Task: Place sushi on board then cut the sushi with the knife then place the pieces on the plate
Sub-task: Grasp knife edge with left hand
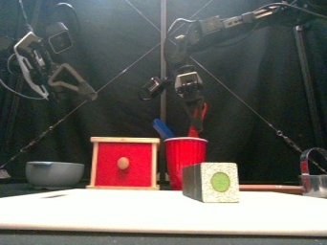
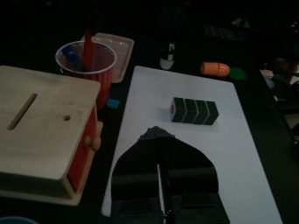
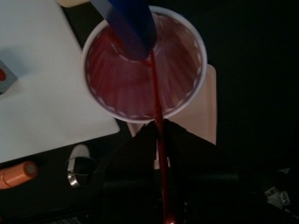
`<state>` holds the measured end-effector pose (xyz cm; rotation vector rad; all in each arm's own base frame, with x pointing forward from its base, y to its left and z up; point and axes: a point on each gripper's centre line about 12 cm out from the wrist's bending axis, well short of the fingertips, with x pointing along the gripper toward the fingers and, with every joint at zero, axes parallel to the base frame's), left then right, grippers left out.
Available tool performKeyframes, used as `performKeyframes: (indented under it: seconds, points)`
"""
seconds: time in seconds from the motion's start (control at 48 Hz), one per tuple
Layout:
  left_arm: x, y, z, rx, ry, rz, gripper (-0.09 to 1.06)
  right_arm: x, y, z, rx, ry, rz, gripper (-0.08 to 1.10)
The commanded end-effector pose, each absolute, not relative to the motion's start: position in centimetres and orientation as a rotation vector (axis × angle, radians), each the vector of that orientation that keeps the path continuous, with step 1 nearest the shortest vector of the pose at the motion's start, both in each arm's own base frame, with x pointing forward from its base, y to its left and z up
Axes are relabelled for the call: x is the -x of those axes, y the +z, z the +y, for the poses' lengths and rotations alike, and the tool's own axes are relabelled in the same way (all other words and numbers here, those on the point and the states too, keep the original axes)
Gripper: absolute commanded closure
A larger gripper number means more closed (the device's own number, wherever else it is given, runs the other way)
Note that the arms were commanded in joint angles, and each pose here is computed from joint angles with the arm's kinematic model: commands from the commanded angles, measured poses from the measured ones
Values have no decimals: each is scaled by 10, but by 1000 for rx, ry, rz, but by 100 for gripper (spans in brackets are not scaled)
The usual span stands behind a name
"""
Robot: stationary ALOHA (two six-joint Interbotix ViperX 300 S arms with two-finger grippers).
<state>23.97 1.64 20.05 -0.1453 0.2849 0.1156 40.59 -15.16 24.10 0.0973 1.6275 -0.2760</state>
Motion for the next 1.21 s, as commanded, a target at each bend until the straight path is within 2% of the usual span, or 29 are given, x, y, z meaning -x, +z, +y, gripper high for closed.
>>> performKeyframes:
  seconds: [0.021, 0.312, 0.521, 0.75, 0.917, 1.208]
  points:
    - [-243, 206, 17, 148, 119, 268, 99, -400, 288, -153, -93, -298, 1518, 65]
    - [-243, 206, 17, 148, 119, 268, 99, -380, 341, -147, -115, -311, 1391, 65]
    - [-243, 206, 17, 148, 119, 266, 99, -346, 386, -135, -106, -339, 1279, 65]
    - [-244, 208, 17, 145, 118, 262, 99, -315, 408, -110, -112, -347, 1119, 65]
    - [-243, 218, 18, 142, 115, 219, 99, -293, 403, -82, -124, -320, 943, 65]
    - [-240, 240, 17, 138, 109, 133, 99, -269, 348, -35, -132, -207, 749, 65]
